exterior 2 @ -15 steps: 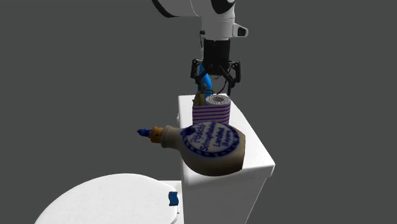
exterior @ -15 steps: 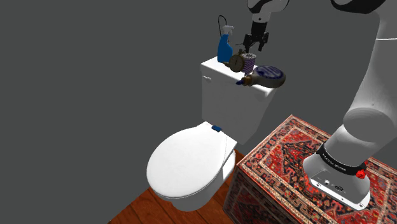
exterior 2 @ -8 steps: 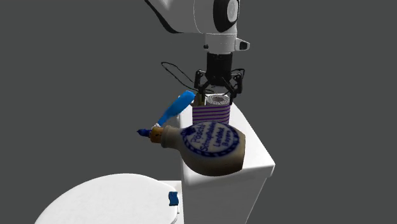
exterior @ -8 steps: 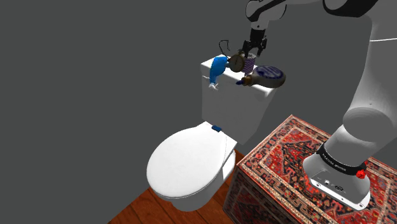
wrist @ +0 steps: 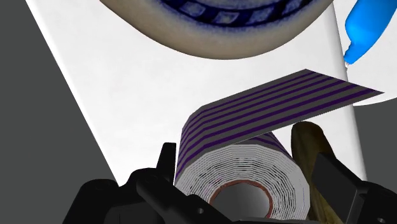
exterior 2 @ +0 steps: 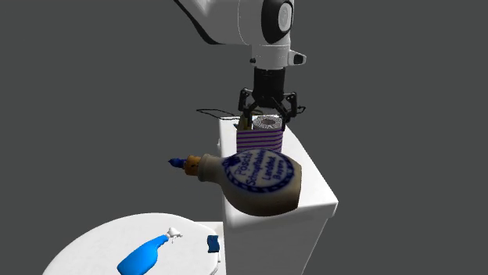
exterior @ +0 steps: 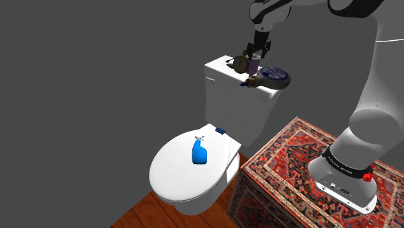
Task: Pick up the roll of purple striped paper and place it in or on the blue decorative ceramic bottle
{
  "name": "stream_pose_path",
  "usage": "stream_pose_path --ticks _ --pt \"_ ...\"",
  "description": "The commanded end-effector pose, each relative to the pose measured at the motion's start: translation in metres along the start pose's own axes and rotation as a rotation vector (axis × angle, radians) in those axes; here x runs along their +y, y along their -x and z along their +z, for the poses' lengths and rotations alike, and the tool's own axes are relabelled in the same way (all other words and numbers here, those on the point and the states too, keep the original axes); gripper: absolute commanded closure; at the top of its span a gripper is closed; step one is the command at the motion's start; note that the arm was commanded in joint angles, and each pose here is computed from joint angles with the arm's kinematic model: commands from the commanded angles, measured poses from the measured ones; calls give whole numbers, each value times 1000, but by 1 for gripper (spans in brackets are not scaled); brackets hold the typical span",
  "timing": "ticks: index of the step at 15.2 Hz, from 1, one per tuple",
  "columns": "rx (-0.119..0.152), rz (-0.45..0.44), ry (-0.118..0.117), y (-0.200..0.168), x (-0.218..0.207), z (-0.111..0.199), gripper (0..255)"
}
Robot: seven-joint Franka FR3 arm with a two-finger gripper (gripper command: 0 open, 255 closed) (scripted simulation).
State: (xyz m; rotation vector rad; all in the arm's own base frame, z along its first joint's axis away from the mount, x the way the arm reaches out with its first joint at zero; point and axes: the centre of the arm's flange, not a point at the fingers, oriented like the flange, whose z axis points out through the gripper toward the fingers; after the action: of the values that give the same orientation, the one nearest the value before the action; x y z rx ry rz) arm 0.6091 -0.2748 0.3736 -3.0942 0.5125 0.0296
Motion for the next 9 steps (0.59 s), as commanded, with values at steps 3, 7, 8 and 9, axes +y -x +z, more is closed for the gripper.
stream_pose_path --ticks 3,7,8,9 --pt "-2 0 0 0 0 1 255" --pt "-2 0 0 0 0 0 255" --pt "-2 0 0 0 0 1 255" --pt "-2 0 0 0 0 1 255"
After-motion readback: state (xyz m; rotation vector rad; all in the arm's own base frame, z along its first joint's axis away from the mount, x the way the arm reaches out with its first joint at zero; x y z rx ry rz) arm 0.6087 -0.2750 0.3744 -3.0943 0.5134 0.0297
